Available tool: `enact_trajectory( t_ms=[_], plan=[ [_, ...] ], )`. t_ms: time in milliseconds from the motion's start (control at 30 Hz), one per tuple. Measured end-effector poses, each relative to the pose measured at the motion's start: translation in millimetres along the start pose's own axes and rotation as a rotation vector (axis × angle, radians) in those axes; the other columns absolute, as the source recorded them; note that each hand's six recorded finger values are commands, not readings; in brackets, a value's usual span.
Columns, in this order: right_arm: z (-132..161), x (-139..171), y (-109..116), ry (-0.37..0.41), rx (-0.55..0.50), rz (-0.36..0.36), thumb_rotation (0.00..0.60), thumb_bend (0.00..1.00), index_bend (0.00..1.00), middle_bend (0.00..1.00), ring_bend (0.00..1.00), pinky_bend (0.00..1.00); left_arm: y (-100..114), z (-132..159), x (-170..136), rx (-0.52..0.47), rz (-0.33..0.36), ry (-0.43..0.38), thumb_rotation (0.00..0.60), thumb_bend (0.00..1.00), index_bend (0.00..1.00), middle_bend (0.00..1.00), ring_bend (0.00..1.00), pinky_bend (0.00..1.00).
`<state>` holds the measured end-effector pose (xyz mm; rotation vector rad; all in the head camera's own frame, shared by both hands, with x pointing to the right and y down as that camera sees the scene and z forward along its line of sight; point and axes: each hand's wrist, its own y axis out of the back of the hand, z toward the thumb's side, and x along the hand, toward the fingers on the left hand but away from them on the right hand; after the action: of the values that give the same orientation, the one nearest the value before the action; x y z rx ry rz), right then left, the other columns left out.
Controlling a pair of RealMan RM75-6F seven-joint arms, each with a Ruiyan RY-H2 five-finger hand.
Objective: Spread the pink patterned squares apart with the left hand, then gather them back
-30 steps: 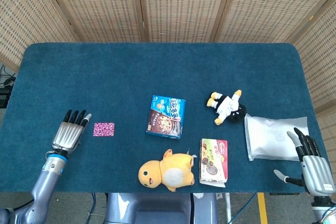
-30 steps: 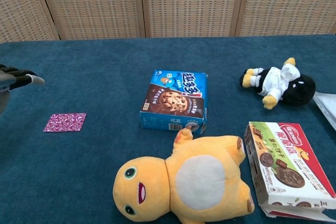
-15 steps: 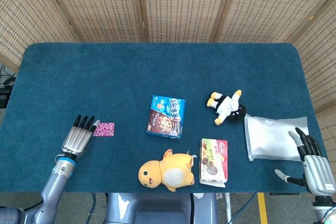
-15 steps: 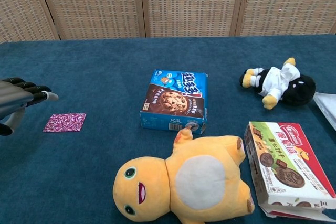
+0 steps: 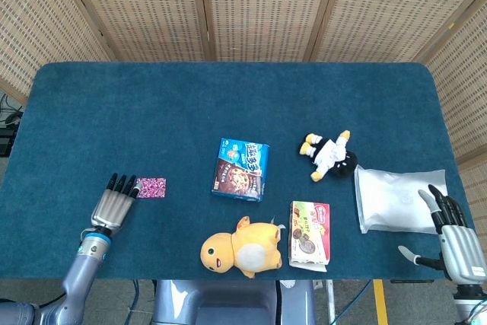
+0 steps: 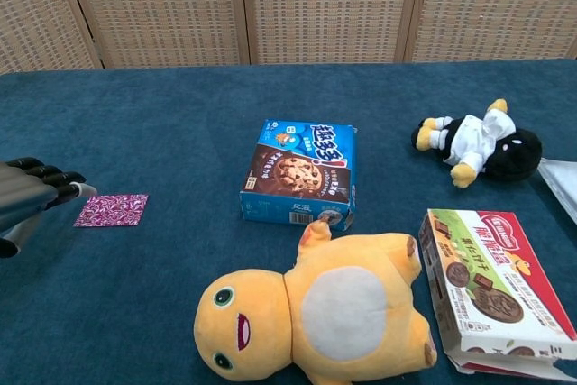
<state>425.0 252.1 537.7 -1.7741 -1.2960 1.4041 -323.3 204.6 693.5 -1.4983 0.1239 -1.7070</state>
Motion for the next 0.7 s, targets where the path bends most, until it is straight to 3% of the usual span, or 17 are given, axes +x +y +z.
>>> enact_trajectory(
  t_ms=[333,700],
  plan=[
    [-0.3,0.2,-0.1,-0.001,-0.002,0.000,0.600,0.10,0.04,0.00,0.00,0.00,-5.4,23.2,6.0,0.017,-0.010,-0.023,0.600,0.95,0.00,0.00,0.00,0.00],
    [-0.7,0.8,1.2,-0.001,-0.010,-0.001,0.600,0.10,0.04,0.00,0.00,0.00,-7.7,27.3,12.8,0.025,-0.016,-0.007,0.600,0.95,0.00,0.00,0.00,0.00]
  ],
)
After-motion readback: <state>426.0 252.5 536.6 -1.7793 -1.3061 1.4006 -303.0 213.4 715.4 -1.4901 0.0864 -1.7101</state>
